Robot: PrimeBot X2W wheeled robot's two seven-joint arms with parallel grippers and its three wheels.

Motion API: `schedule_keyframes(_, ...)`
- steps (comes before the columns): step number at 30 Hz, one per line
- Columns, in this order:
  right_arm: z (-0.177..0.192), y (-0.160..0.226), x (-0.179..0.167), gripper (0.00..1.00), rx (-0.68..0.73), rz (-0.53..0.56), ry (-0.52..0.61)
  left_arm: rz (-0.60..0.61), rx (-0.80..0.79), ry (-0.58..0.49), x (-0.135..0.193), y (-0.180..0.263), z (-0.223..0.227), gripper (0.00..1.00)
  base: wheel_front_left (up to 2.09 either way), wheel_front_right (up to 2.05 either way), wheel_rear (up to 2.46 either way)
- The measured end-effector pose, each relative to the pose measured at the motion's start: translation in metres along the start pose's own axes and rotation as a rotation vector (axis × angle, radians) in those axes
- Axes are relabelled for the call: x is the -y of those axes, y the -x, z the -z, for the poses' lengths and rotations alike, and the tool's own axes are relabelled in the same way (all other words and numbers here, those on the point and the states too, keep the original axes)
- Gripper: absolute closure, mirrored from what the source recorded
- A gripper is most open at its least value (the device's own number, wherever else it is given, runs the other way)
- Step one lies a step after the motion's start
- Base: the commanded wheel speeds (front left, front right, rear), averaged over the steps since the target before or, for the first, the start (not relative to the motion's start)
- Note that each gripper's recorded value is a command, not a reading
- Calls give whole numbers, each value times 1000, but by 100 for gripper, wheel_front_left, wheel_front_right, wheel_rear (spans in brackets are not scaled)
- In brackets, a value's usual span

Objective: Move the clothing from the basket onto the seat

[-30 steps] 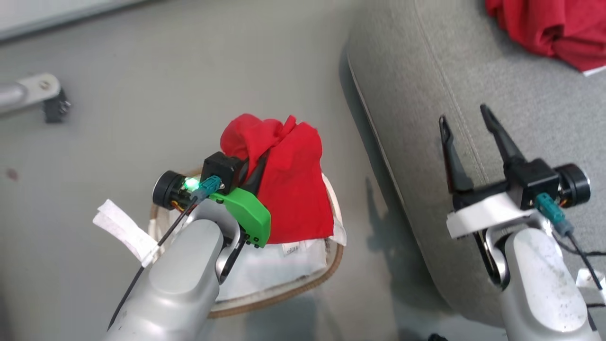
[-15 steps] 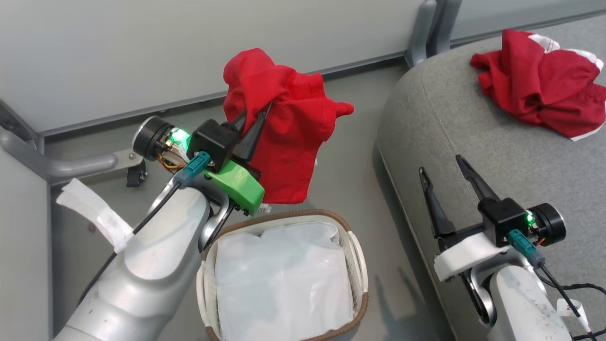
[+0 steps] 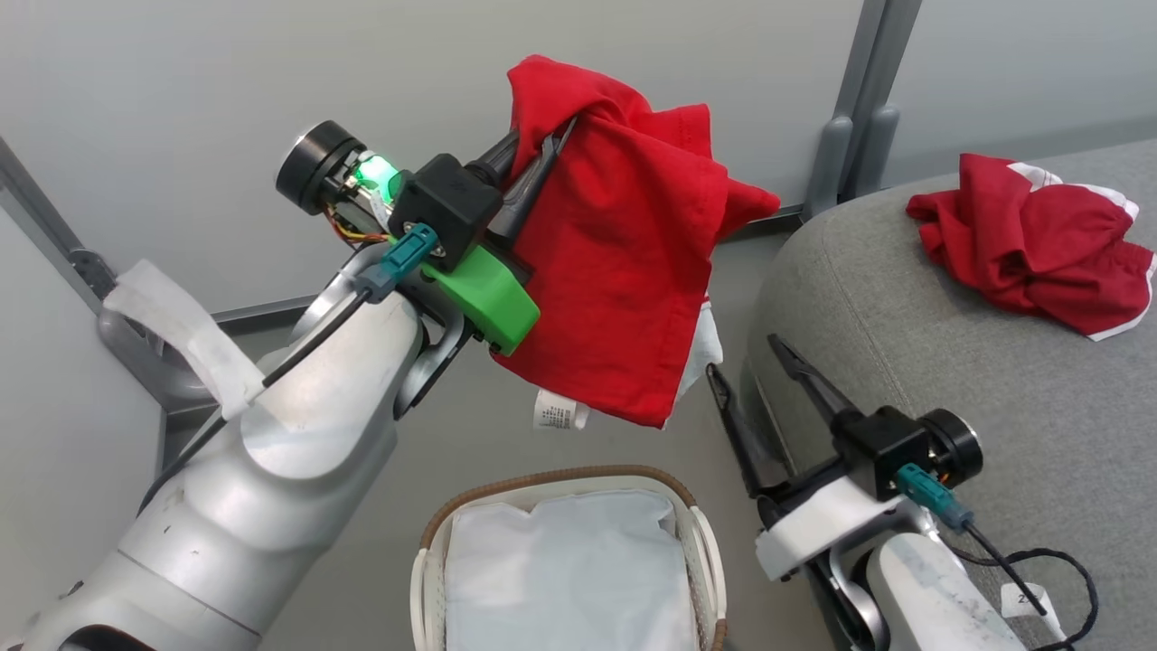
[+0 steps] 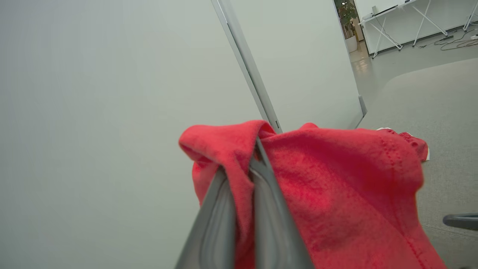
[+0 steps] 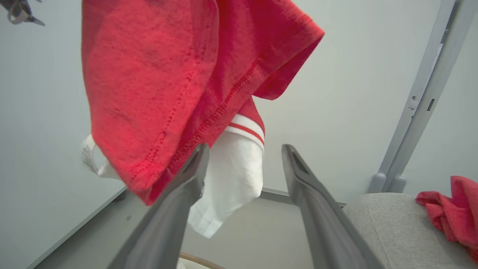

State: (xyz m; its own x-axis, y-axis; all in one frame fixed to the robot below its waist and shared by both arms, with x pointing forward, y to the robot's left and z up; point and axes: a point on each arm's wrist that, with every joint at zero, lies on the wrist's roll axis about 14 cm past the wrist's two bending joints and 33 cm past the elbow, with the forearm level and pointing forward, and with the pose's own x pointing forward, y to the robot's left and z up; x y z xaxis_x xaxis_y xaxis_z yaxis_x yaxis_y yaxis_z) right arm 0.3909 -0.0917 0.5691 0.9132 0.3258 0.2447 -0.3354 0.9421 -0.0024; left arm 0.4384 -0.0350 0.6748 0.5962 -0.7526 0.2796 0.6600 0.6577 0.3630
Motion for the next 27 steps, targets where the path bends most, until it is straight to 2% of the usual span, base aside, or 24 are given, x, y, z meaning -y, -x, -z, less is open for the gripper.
schedule_keyframes(10, -14, -17, -50, 0, 41, -157, -18, 28, 29, -36, 5, 2, -24, 100, 0, 0, 0)
schedule_keyframes(23, -43, -53, -90, 0, 113, -319, 73, 59, 35, 1, 24, 10, -32, 100, 0, 0, 0)
schedule_keyframes(24, -47, -55, -92, 8, 121, -327, 70, 61, 33, 5, 26, 10, -31, 100, 0, 0, 0)
schedule_keyframes(26, -50, -57, -96, 52, 129, -338, 69, 61, 28, 15, 28, 12, -30, 100, 0, 0, 0)
schedule_keyframes(27, -52, -57, -97, 61, 133, -343, 70, 60, 25, 20, 29, 13, -28, 100, 0, 0, 0)
